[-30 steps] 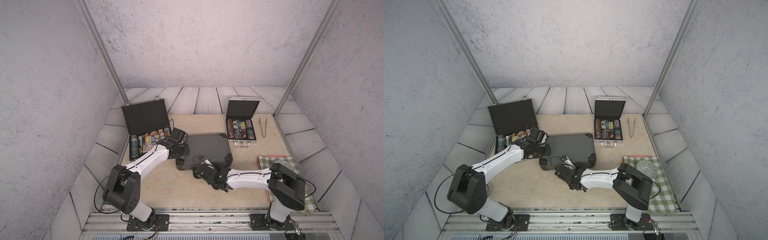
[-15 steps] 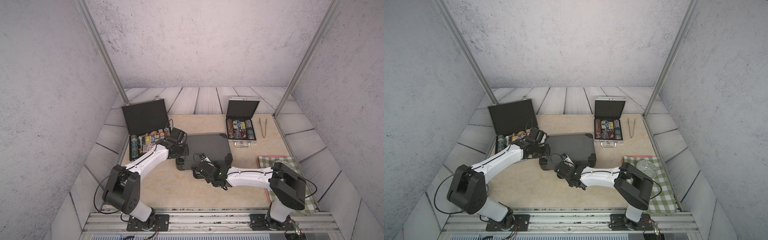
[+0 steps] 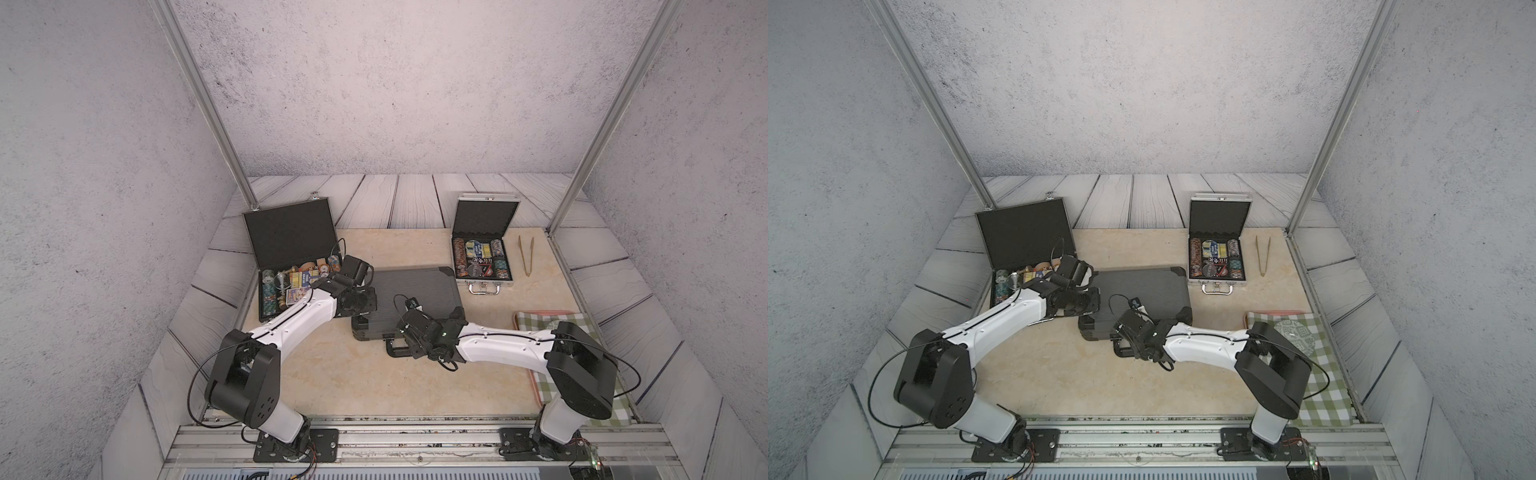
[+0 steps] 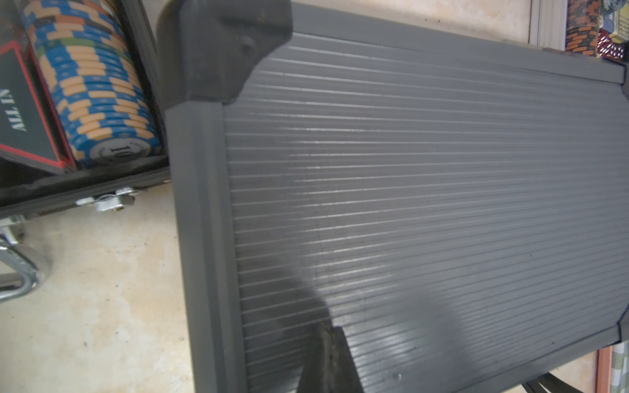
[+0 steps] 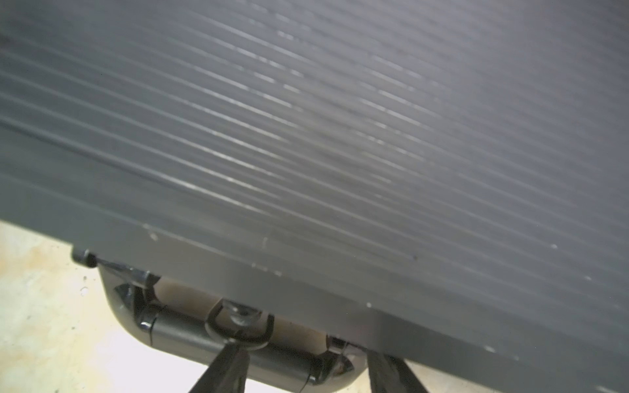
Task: Close the poker set cases
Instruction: Fasten the fastener on the poker set case.
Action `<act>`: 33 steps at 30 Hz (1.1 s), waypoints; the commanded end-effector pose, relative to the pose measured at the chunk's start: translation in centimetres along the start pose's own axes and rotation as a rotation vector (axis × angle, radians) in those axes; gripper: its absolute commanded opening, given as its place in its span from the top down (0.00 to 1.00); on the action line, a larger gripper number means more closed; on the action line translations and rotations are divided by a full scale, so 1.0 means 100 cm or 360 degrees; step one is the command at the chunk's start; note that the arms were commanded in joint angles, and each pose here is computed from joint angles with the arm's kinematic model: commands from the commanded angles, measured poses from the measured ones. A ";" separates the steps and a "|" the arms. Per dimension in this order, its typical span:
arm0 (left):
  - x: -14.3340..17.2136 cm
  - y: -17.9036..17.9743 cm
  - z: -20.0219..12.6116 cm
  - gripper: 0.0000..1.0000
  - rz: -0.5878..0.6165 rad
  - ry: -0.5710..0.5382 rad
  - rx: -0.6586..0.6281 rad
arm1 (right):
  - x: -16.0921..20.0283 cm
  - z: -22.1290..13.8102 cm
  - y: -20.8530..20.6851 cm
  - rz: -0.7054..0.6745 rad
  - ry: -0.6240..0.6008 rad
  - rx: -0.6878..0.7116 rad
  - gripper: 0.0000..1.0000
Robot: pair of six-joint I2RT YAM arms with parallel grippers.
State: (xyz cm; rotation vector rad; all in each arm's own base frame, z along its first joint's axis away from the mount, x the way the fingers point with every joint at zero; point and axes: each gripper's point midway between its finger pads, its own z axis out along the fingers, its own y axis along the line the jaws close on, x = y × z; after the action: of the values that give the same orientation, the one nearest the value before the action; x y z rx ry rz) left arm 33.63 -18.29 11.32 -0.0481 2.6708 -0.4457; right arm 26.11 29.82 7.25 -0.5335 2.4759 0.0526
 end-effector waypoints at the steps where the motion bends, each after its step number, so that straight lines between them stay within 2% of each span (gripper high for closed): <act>1: 0.021 0.019 0.007 1.00 -0.0016 0.0112 -0.0091 | -0.048 0.000 -0.019 0.0239 -0.0207 0.0050 0.43; 17: 0.026 0.020 0.011 1.00 -0.0020 0.0134 -0.0082 | -0.065 0.009 -0.023 0.0474 -0.0139 0.0039 0.46; 26: 0.027 0.020 0.009 1.00 -0.0018 0.0132 -0.0076 | -0.059 0.007 -0.038 0.0496 -0.0127 0.0162 0.49; 30: 0.026 0.019 0.007 1.00 -0.0019 0.0123 -0.0070 | -0.051 0.011 -0.041 0.0512 -0.0099 0.0153 0.56; 33: 0.024 0.017 0.007 1.00 -0.0021 0.0118 -0.0057 | -0.050 0.014 -0.030 0.0543 -0.0094 0.0053 0.60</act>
State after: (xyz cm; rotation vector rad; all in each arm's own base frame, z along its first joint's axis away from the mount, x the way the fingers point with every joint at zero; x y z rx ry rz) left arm 33.76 -18.41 11.31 -0.0469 2.6491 -0.4681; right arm 26.85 29.04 7.55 -0.2415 2.6524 0.1242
